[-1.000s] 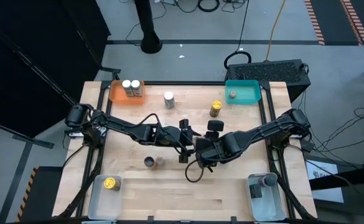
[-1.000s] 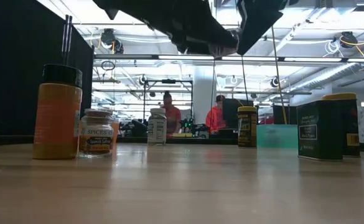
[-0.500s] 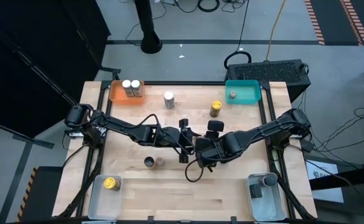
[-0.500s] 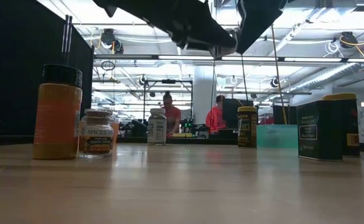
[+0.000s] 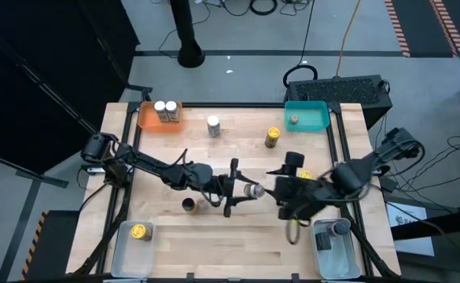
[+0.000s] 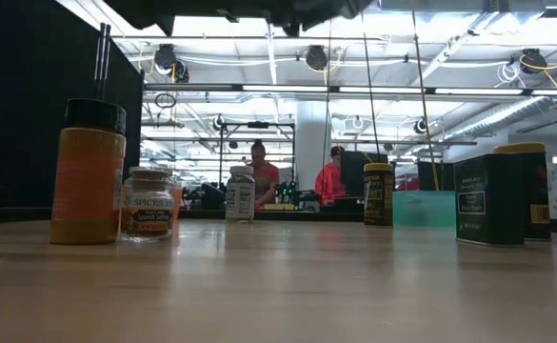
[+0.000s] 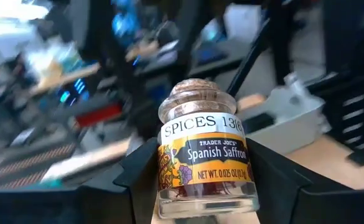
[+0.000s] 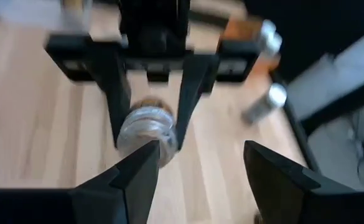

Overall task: Sort spices by type
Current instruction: Put the brown seasoning bottle into the blue bin

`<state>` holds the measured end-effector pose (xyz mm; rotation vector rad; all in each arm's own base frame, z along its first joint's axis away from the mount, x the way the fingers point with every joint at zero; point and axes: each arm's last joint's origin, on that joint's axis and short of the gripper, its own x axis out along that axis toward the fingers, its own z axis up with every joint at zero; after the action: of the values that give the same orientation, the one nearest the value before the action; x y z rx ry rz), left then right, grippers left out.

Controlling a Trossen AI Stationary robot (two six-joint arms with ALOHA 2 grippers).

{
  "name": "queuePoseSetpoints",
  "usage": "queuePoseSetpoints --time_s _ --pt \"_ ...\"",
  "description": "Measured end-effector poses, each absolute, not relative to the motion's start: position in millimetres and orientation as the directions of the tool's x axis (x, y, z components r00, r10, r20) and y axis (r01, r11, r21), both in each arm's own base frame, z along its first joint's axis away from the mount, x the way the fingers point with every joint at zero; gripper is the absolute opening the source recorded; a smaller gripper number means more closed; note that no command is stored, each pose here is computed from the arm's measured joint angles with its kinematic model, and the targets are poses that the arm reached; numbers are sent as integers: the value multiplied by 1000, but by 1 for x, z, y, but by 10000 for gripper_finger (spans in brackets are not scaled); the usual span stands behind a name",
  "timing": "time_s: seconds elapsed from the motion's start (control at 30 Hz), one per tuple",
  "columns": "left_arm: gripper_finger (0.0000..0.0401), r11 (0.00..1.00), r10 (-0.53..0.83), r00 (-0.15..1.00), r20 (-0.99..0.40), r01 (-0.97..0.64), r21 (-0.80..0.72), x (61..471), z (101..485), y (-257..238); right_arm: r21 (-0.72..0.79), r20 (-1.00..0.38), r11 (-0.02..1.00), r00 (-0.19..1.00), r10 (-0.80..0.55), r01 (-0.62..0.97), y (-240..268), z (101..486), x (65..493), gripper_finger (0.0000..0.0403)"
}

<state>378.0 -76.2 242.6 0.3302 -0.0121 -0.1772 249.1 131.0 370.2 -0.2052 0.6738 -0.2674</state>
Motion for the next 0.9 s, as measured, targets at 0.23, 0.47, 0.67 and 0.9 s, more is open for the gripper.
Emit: queuePoseSetpoints --time_s 0.23,0.47,0.67,0.9 --pt "203 863 -401 914 70 351 364 373 249 -88 -276 -292 946 923 -251 169 163 345 236 215" --pt "203 828 -473 875 98 404 389 372 251 -90 -336 -86 931 979 -185 146 179 305 247 215" --pt "202 843 -445 887 123 368 392 372 254 -88 -314 -67 938 982 -175 146 175 306 250 215" --pt "201 868 -386 912 140 308 390 374 255 -84 -300 -51 944 985 -163 140 172 308 253 215"
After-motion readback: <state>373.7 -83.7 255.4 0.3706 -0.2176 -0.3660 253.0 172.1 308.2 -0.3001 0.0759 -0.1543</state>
